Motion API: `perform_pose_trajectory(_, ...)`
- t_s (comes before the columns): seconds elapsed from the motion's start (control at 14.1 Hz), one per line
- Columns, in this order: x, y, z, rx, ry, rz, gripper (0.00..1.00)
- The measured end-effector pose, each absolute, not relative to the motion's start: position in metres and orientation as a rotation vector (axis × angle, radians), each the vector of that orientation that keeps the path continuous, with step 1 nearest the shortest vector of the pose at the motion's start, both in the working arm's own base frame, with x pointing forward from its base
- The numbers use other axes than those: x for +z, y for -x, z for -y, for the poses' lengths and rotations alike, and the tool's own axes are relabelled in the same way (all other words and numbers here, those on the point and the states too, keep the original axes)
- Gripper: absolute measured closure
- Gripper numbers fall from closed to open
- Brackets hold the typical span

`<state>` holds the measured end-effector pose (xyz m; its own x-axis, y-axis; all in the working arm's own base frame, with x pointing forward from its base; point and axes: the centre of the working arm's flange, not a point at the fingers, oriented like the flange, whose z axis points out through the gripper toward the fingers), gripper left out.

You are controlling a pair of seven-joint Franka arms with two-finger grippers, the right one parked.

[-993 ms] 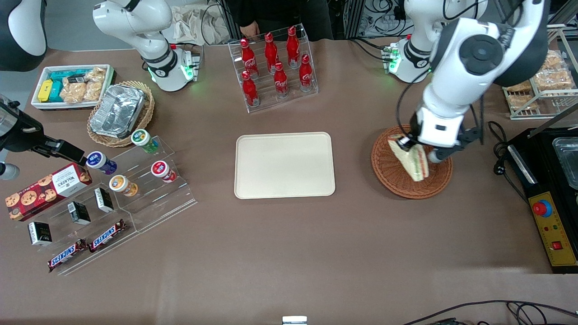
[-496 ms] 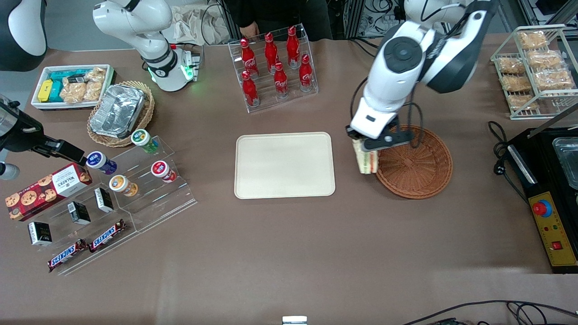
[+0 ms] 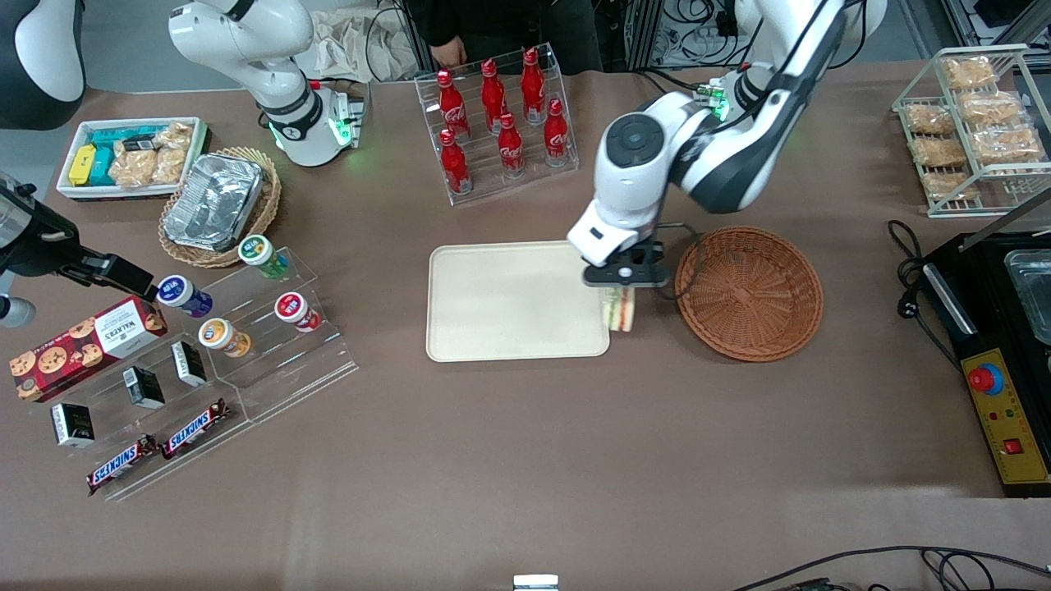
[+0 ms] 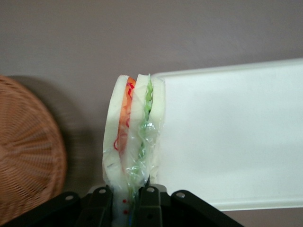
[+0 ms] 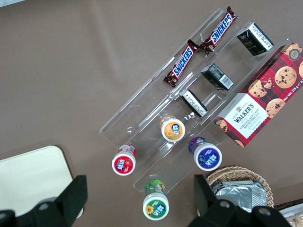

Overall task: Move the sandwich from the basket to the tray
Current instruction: 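Lift the sandwich out of the basket and carry it toward the tray, then lower the sandwich onto the cream tray and open the left gripper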

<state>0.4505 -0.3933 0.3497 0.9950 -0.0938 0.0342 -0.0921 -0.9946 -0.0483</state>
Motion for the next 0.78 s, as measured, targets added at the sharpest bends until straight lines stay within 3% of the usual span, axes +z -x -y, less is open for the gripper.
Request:
perform_pose_trajectory(0.35,0.286,-0.424,0.413,-0.105,3.105,-0.154,0.8)
perform_pose_trajectory(0.78,0.231,-0.408,0.426,-0.089,3.092,-0.038,0.8)
